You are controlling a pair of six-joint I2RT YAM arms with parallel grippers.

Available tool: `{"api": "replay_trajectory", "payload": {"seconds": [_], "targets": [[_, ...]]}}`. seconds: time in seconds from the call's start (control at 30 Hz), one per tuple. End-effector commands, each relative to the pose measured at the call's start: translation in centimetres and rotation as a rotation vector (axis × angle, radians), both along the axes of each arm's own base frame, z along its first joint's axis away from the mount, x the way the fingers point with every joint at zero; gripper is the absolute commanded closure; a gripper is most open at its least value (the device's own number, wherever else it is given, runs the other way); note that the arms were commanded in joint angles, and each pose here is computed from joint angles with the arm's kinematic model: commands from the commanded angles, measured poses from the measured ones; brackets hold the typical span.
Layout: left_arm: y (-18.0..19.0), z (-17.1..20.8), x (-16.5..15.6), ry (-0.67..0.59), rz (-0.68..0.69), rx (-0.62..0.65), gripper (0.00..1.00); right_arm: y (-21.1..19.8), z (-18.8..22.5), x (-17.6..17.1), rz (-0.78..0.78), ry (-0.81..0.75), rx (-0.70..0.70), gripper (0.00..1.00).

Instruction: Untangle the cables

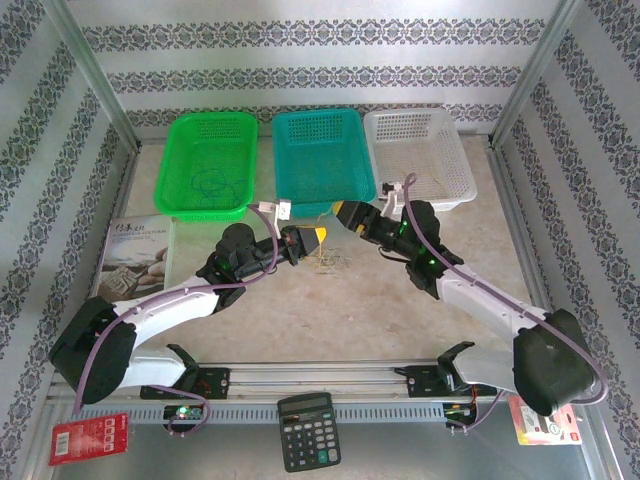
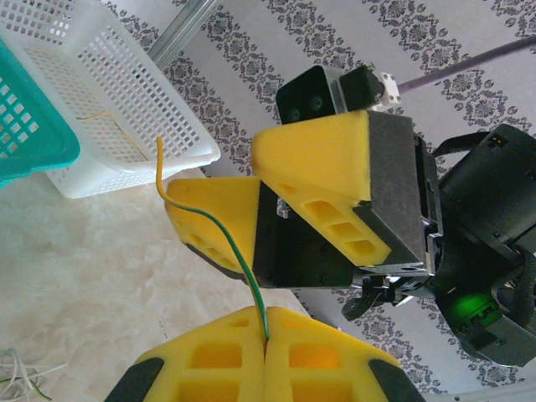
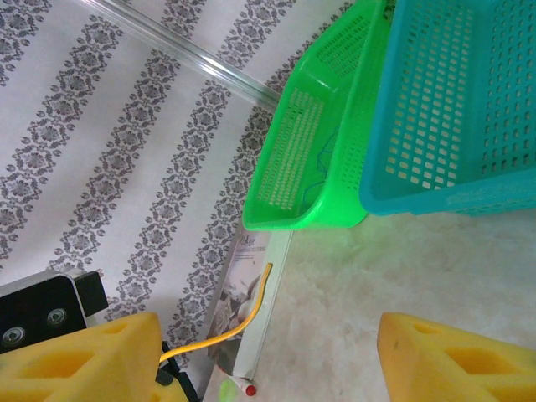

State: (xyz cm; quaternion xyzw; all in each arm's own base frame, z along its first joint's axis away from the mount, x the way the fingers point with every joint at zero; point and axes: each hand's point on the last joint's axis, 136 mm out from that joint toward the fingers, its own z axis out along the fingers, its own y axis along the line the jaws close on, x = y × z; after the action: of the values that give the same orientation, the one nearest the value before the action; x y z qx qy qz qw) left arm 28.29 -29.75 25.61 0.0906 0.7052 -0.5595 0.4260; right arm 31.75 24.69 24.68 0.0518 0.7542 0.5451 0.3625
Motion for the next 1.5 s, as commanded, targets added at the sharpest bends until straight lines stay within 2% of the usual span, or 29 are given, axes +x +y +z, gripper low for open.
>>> {"api": "replay_trajectory", "payload": {"seconds": [0.0, 0.23, 0.37, 0.47, 0.53, 0.57, 0.9, 0.97, 1.03, 1.23, 1.47], "targets": [[0.0, 1.9, -0.1, -0.060, -0.016, -0.009, 1.00, 1.0, 2.1, 0.5, 0.016, -0.032, 0.060, 0.32], [-0.1, 2.1, -0.1, -0.061, -0.022, -0.013, 1.00, 2.3, 2.6, 1.6, 0.027, -0.032, 0.097, 0.42], [-0.1, 2.1, -0.2, -0.062, -0.022, -0.014, 1.00, 2.9, 2.7, 1.9, 0.042, -0.025, 0.125, 0.55], [-0.1, 2.0, -0.2, -0.059, -0.022, -0.013, 1.00, 3.3, 3.0, 2.1, 0.054, -0.026, 0.149, 0.75], [-0.1, 1.9, -0.2, -0.058, -0.024, -0.012, 1.00, 3.3, 3.4, 2.2, 0.060, -0.032, 0.160, 0.96], [-0.1, 1.9, -0.2, -0.059, -0.024, -0.012, 1.00, 3.3, 3.6, 2.2, 0.061, -0.038, 0.161, 1.00], [-0.2, 0.2, -0.4, -0.030, -0.037, 0.006, 1.00, -0.4, 9.6, 3.3, -0.021, -0.160, 0.200, 1.00], [-0.3, 0.0, -0.4, -0.028, -0.042, 0.003, 0.82, 0.2, 10.4, 3.0, 0.001, -0.172, 0.200, 1.00], [-0.4, 0.0, -0.3, -0.031, -0.047, 0.003, 0.71, 0.9, 10.7, 2.6, 0.023, -0.178, 0.196, 1.00], [-0.8, -0.3, -0.1, -0.028, -0.057, 0.015, 0.57, 2.4, 10.6, 2.1, 0.051, -0.175, 0.189, 1.00], [-0.5, -0.9, -0.1, -0.027, -0.042, 0.042, 0.51, 2.7, 11.3, 1.7, 0.058, -0.188, 0.189, 1.00]]}}
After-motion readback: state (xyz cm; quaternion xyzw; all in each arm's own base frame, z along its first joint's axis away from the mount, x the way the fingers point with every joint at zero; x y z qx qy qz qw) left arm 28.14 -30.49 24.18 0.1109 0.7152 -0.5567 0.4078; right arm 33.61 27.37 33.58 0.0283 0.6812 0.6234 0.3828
